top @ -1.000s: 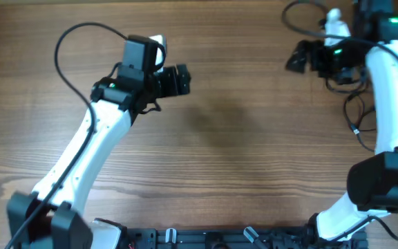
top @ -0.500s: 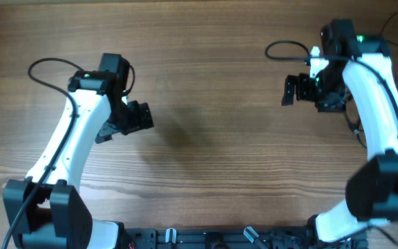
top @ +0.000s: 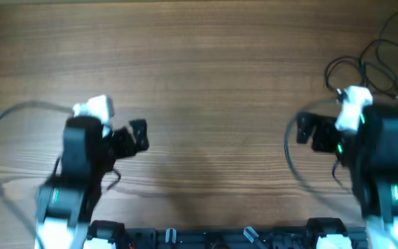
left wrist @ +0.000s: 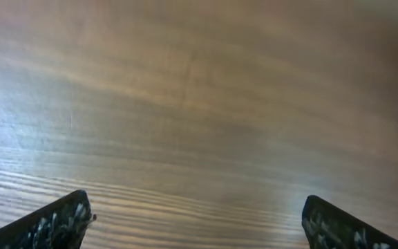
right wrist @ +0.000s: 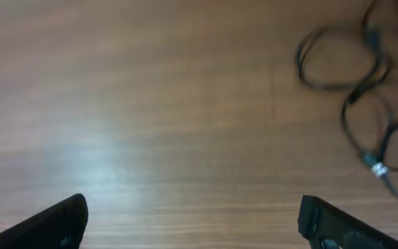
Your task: Untangle cables
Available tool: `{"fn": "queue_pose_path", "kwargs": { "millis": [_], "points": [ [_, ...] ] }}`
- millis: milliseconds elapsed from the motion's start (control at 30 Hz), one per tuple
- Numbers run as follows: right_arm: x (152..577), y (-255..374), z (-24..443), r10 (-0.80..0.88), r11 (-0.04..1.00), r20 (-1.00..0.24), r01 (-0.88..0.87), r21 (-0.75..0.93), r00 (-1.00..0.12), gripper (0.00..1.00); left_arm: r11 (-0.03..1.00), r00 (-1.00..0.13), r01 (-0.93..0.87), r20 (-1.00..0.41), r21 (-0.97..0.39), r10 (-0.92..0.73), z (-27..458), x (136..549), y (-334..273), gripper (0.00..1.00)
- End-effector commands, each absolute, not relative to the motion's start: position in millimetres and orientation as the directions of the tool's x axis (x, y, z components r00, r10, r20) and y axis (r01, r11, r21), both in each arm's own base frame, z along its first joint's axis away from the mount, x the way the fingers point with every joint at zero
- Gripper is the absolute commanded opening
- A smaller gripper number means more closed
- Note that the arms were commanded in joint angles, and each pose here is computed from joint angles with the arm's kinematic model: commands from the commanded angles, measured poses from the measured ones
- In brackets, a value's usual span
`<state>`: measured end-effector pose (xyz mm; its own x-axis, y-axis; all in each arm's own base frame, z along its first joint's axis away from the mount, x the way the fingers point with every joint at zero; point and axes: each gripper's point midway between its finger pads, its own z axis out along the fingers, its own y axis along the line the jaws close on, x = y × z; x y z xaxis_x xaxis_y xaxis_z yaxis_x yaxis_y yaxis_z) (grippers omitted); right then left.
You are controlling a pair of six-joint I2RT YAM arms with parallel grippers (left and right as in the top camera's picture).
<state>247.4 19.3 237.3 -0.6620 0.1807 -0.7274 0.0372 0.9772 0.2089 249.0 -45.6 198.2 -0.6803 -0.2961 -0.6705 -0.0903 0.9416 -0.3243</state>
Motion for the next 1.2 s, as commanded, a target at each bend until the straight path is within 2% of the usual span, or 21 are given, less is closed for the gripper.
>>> {"fn": "queue_pose_path", "kwargs": {
  "millis": [0,200,633,867,1000,1167],
  "points": [
    [229,16,260,0.199,0.976,-0.801,0.037,0.217,-0.565,1.0,0.929,-0.608,-0.06,-0.725,-0.364,-0.323,212,225,-44,1.0],
    [219,16,273,0.199,0.976,-0.835,0.023,0.218,-0.513,1.0,0.927,-0.57,-0.041,-0.753,-0.374,-0.329,222,202,-40,1.0],
    [220,16,272,0.199,0.976,-0.832,0.024,0.218,-0.518,1.0,0.935,-0.677,-0.095,-0.667,-0.343,-0.313,192,178,-37,1.0],
    [214,11,272,0.18,0.981,-0.842,0.036,0.188,-0.509,1.0,0.935,-0.682,-0.097,-0.662,-0.341,-0.312,191,177,-37,1.0],
    [215,10,292,0.154,0.986,-0.894,0.01,0.165,-0.42,1.0,0.935,-0.682,-0.097,-0.662,-0.341,-0.312,191,177,-37,1.0],
    [214,10,315,0.152,0.987,-0.958,-0.022,0.162,-0.244,1.0,0.935,-0.682,-0.097,-0.662,-0.341,-0.312,191,177,-37,1.0]
  ]
}}
